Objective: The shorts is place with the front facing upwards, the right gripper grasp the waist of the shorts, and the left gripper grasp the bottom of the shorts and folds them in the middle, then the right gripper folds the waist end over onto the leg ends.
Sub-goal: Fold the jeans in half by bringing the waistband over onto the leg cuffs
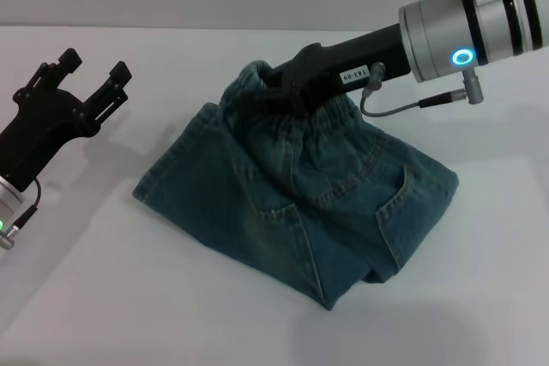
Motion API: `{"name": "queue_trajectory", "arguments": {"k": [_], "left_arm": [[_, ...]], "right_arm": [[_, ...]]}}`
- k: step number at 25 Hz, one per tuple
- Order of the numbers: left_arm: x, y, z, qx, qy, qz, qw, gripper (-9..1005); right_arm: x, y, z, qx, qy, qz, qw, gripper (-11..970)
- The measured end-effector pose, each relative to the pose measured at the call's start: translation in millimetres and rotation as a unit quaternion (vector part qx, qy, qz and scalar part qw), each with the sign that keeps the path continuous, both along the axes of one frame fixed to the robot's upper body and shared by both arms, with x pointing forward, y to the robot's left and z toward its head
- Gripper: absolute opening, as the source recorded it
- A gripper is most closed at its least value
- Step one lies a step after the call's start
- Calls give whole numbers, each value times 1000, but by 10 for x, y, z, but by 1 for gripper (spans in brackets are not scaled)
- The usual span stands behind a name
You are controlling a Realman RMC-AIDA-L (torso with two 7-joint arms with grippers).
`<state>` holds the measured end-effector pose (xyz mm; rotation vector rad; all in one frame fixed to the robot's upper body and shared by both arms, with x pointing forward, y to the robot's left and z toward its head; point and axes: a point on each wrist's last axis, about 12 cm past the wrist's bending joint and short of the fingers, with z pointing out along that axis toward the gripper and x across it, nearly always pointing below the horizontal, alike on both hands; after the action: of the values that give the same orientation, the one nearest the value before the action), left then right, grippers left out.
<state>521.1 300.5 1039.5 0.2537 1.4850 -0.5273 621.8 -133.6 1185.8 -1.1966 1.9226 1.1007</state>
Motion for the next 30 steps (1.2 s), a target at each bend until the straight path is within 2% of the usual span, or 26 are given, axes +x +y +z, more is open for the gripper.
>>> {"name": "queue_trajectory", "arguments": {"k": [6,8,14,22,30], "left_arm": [[-11,-8,7,-2,-4,-3,1000,832],[-16,-19,17,-6,-8,-7,1000,832],[-32,-36,36,-12,-16,-13,1000,832],[-69,-39,9,-13,-13,-13,1000,832],[-81,-32,-5,-6,-14,-8,1000,832]], "right_arm": [[16,21,-19,-2,-15,0,1000,99],[-1,29,-31,-6,-17,8,1000,345],[-48,61,-69,-21,-31,34,999,548],[-120,156,-88,-5,-97,91,991,570],[-192,309,-211,-47,-137,139,980,578]]}}
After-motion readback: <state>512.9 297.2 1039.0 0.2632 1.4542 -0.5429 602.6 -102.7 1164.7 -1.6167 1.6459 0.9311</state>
